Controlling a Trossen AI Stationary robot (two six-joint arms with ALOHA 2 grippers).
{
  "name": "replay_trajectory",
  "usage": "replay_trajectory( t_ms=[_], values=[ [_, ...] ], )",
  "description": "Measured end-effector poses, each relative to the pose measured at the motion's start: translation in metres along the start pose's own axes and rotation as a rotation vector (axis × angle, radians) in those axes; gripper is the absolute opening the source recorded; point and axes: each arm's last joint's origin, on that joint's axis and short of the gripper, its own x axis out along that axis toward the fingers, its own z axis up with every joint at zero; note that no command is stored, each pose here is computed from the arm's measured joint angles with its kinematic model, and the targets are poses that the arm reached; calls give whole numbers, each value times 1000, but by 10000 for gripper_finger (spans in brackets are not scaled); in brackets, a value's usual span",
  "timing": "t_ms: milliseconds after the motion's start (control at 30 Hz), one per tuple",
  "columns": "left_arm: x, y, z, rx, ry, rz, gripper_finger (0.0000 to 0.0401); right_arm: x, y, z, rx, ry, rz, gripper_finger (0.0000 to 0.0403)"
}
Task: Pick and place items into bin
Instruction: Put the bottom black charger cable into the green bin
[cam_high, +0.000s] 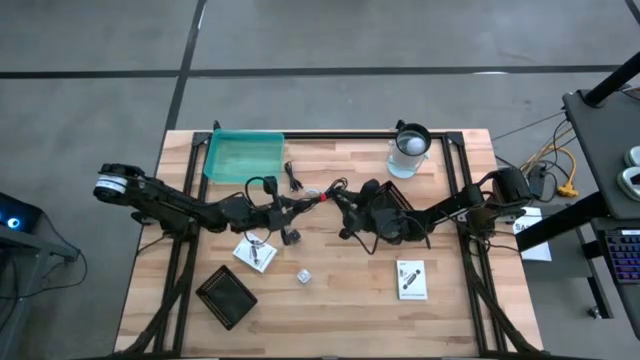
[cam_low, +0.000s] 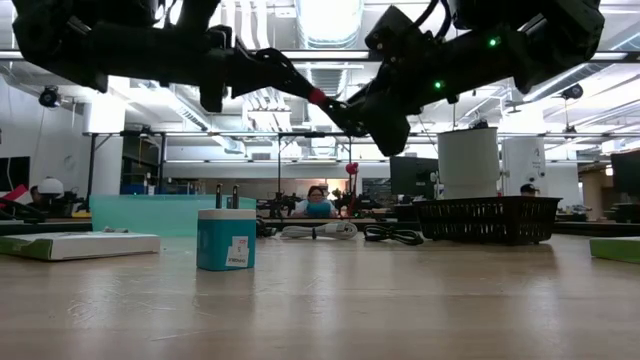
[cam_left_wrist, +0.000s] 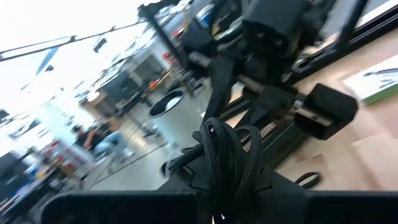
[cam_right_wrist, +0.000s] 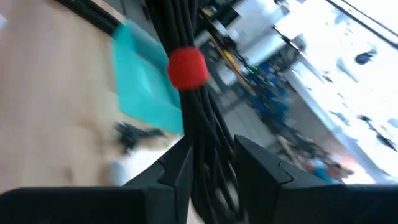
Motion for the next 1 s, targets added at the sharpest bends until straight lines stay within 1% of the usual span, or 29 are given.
replay_trajectory(
  t_ms=[167, 300, 500, 600, 700, 900, 1000],
  values=[
    [0, 2, -2, 0, 67, 88, 10, 0, -3, -3, 9, 95, -105, 114],
    [0, 3, -2, 0, 81, 108, 10, -1, -2, -8, 21, 163, -146, 116],
    [0, 3, -2, -1, 82, 108, 10, -3, 7, -21, 10, 254, -115, 108],
    [0, 3, -2, -3, 82, 109, 10, -4, 10, -26, -37, 285, -96, 103],
    [0, 3, -2, -3, 82, 109, 10, -4, 11, -28, -66, 296, -87, 98],
    [-1, 4, -2, -6, 80, 113, 10, -3, 9, -30, -79, 305, -91, 89],
    [-1, 7, 0, -28, 78, 159, 10, -2, 8, -30, -94, 309, -92, 85]
  ],
)
